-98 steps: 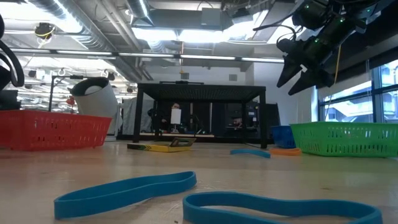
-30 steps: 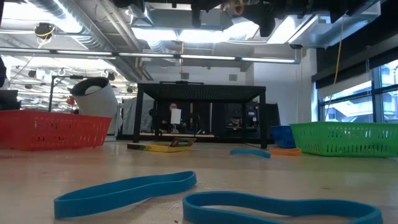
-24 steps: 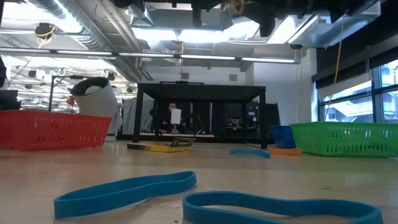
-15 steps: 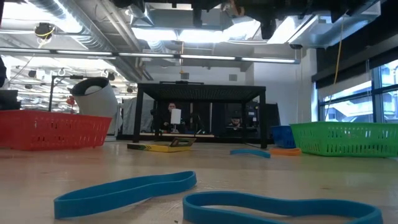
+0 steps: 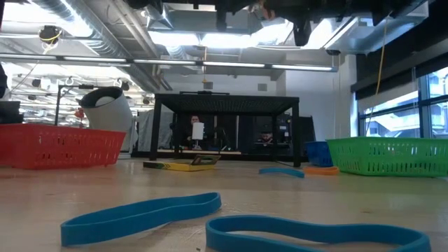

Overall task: Pick & Place Office Desk Supplies
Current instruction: Put the orange rubber band into the blue bin

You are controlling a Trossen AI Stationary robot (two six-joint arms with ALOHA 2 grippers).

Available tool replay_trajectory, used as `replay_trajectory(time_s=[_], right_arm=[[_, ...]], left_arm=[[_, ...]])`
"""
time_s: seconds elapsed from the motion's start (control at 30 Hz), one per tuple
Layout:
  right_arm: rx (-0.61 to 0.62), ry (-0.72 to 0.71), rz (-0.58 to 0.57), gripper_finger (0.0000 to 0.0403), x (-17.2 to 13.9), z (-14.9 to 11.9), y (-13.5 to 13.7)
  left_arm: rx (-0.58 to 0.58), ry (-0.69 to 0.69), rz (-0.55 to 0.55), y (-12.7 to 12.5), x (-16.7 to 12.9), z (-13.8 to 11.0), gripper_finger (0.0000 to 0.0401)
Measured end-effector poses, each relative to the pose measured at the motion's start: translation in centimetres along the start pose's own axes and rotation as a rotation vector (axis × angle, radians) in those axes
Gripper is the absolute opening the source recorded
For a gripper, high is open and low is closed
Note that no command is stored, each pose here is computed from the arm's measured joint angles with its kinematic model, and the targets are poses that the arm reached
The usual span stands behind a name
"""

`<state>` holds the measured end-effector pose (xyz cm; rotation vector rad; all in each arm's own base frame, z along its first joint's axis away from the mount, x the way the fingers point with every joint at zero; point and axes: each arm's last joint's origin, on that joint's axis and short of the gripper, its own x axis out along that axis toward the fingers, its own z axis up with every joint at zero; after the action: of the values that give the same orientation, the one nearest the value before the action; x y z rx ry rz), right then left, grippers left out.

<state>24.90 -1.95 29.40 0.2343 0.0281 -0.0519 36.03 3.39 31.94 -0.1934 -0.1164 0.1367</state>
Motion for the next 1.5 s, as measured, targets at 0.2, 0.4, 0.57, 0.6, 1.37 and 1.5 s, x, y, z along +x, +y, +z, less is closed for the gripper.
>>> replay_trajectory(time_s=[0.2, 0.4, 0.57, 0.6, 1.37, 1.5], right_arm=[[0.087, 0.080, -0.115, 0.0002, -0.2, -0.6, -1.8], [0.110, 0.188, -0.240, 0.0001, -1.3, -1.1, -4.1], [0.123, 0.190, -0.343, 0.0001, -3.2, -0.2, -5.9], [0.129, 0.191, -0.367, 0.0001, -3.6, -0.1, -6.3], [0.466, 0.692, -0.833, 0.0000, -9.4, -4.7, -14.5], [0.507, 0.759, -0.846, 0.0000, -8.7, -6.0, -15.4]], left_arm=[[0.002, 0.066, 0.040, 0.2, 0.0, -0.7, 0.0090], [-0.013, 0.170, 0.146, 0.9, -0.2, -1.7, 0.0174], [-0.031, 0.210, 0.196, 1.3, -0.3, -2.2, 0.0198], [-0.035, 0.209, 0.200, 1.3, -0.3, -2.1, 0.0199], [-0.101, 0.287, 0.356, 2.0, -2.5, -0.8, 0.0198], [-0.158, 0.409, 0.379, 1.8, -3.1, -1.9, 0.0200]])
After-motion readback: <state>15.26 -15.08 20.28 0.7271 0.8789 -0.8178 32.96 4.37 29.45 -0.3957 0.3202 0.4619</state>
